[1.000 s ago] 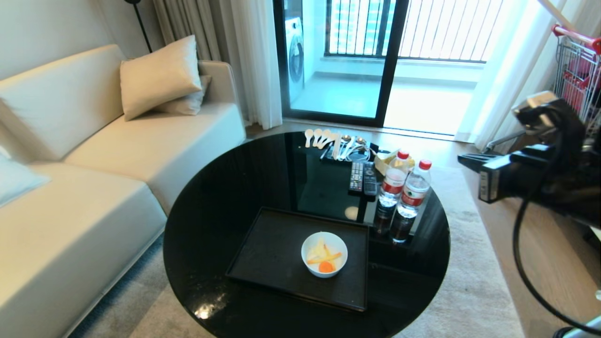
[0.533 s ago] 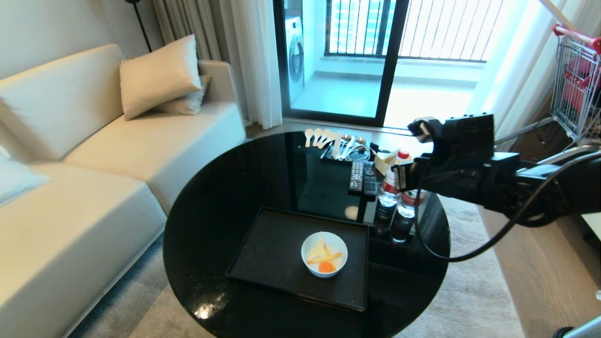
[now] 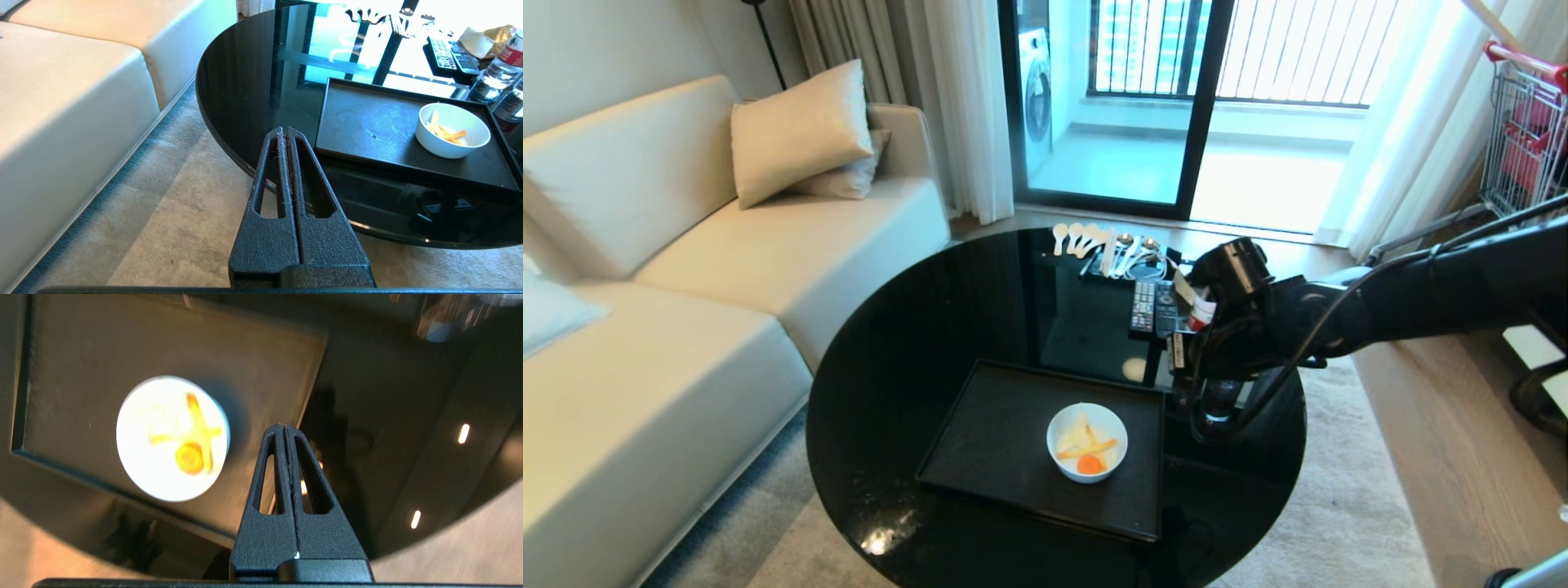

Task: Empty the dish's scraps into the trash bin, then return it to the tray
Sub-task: Pick up the bowl with leftover food

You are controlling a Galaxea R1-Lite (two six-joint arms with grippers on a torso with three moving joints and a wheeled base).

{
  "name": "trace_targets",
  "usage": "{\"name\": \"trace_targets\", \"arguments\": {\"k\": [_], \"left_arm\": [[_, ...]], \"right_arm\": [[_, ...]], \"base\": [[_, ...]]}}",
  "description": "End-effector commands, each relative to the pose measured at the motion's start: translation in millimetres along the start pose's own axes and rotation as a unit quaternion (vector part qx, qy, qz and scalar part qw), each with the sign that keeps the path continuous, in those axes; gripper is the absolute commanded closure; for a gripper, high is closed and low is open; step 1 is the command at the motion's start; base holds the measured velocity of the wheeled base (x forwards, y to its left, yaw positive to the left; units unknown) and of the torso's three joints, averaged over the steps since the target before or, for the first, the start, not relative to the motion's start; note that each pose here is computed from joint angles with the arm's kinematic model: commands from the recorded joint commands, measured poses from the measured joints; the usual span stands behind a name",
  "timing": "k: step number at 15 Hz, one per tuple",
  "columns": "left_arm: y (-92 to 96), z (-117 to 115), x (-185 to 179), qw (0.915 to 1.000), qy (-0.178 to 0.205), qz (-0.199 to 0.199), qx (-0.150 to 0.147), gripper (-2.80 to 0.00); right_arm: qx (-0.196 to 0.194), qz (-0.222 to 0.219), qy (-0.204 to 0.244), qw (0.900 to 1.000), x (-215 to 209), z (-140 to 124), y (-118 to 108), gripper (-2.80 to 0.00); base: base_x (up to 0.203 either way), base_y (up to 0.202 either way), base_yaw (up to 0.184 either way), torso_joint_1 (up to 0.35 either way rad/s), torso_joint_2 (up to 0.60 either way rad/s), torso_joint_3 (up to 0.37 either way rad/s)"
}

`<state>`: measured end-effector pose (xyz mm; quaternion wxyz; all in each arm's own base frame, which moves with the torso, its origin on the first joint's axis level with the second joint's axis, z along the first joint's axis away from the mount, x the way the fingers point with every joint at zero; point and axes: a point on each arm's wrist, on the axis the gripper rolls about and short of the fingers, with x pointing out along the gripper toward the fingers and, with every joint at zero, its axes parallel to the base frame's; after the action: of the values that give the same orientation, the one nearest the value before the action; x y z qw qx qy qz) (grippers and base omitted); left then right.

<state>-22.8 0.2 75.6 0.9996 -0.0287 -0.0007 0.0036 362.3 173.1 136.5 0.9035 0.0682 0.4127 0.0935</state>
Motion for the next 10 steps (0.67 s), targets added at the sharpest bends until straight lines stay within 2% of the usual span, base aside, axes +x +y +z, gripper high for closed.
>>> {"name": "trace_targets", "arguments": {"k": [1,4,10], "left_arm": [[0.0,0.0,0.0,1.0000,0.000,0.000,0.000,0.00],[0.0,0.0,0.0,1.0000,0.000,0.000,0.000,0.00],[0.0,0.0,0.0,1.0000,0.000,0.000,0.000,0.00]], "right_arm": [[0.025,-0.016,0.059,0.998,7.8,-9.5,9.3,0.00],[0.075,-0.034,0.114,0.990,11.0,-16.8,27.0,0.00],[0.082,-0.027,0.138,0.987,18.6,-34.6,54.4,0.00]], "base": [[0.000,0.000,0.000,0.000,0.00,0.000],[0.000,0.000,0.000,0.000,0.00,0.000],[0.000,0.000,0.000,0.000,0.00,0.000]]}}
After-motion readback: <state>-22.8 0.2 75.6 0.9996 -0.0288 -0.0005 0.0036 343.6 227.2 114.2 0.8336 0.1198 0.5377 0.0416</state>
